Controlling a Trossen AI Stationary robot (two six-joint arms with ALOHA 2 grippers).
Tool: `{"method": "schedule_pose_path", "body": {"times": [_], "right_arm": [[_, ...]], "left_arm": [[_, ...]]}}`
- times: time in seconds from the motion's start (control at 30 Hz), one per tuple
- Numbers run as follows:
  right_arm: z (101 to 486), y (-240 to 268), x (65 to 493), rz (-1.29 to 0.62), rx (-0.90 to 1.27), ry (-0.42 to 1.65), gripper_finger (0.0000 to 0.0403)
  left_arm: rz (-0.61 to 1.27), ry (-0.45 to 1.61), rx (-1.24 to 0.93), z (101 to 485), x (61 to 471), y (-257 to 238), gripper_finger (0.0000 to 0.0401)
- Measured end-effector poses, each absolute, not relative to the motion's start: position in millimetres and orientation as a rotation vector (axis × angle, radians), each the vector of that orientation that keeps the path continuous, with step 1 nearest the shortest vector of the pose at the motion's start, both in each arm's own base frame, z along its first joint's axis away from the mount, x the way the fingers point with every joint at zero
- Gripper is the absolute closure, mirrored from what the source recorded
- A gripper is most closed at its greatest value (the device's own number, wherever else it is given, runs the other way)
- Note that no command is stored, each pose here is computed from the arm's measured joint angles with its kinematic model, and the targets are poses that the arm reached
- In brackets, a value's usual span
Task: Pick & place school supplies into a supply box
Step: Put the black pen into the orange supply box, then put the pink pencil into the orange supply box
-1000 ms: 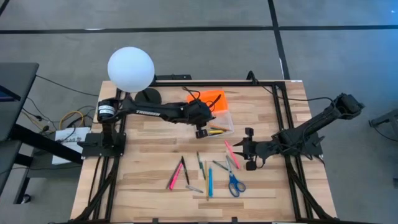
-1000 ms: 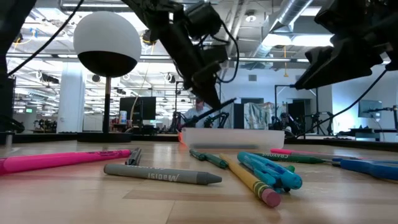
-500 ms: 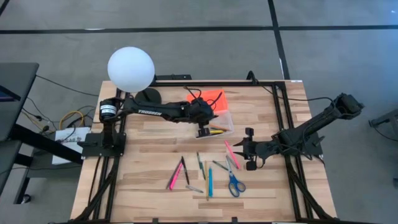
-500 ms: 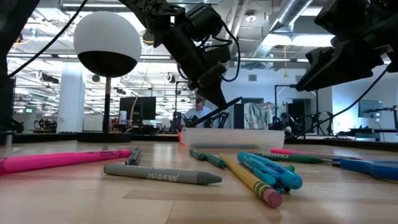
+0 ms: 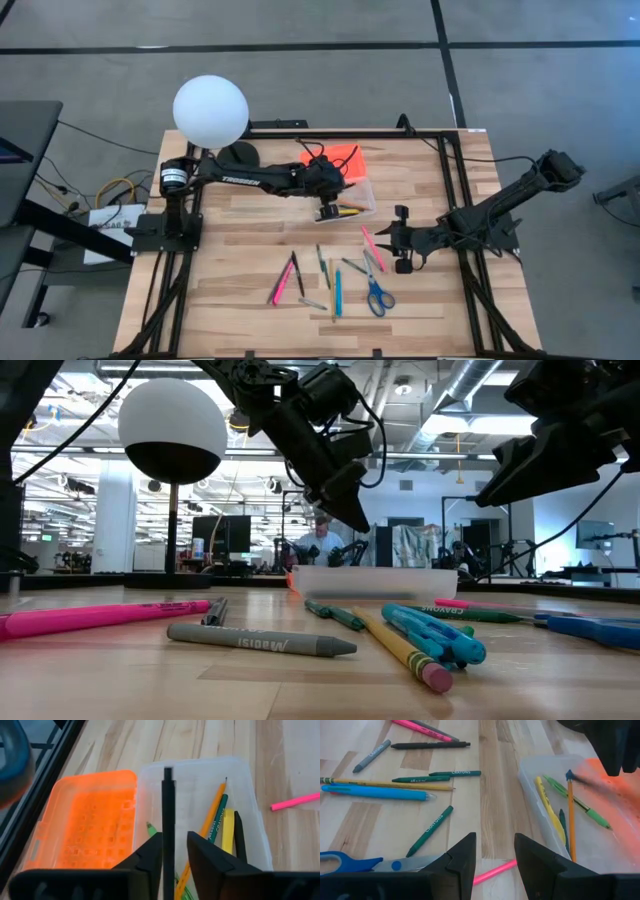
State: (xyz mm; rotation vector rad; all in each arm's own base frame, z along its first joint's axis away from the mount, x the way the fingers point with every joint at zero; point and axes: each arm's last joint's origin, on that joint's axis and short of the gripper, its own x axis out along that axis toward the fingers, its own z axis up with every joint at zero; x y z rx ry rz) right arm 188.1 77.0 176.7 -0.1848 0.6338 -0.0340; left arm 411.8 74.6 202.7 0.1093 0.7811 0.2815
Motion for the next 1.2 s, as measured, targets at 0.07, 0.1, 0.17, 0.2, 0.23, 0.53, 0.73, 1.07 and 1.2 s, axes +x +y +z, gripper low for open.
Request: {"method": "schedule_pose_path", "body": {"times": [0.07,0.1,0.17,0.2,0.23,0.53,0.73,1.07,1.2], "right_arm": [[176.7,77.0,188.1,-0.036,-0.179,0.634,0.0276],[176.7,77.0,188.1,-0.037,-0.174,0.633,0.0276],[176.7,77.0,188.1,-0.044,-0.155,0.633,0.0276],[176.7,77.0,188.1,-0.046,-0.15,0.633,0.0276],[176.7,77.0,188.1,-0.048,-0.144,0.633,0.0276],[172.6,77.8,189.8,-0.09,-0.04,0.645,0.0276],[151.2,80.8,197.4,-0.159,0.001,0.72,0.0276],[130.2,82.7,207.2,-0.259,0.09,0.739,0.0276],[123.3,82.1,207.3,-0.301,0.093,0.759,0.0276]], "left_arm": [[0.283,0.783,0.11,202.6,411.7,74.7,0.0293],[0.283,0.786,0.11,202.4,411.5,74.6,0.0286],[0.282,0.794,0.11,201.9,411.0,74.4,0.0274],[0.279,0.801,0.109,201.3,410.6,74.0,0.027],[0.275,0.809,0.108,200.8,410.1,73.5,0.0267],[0.195,0.932,0.133,192.0,404.8,41.0,0.0261],[0.088,0.941,0.187,190.3,404.9,-4.8,0.0266],[0.081,0.994,0.321,189.0,388.2,-76.3,0.0267],[0.207,1.016,0.335,186.8,374.6,-102.3,0.0267]]}}
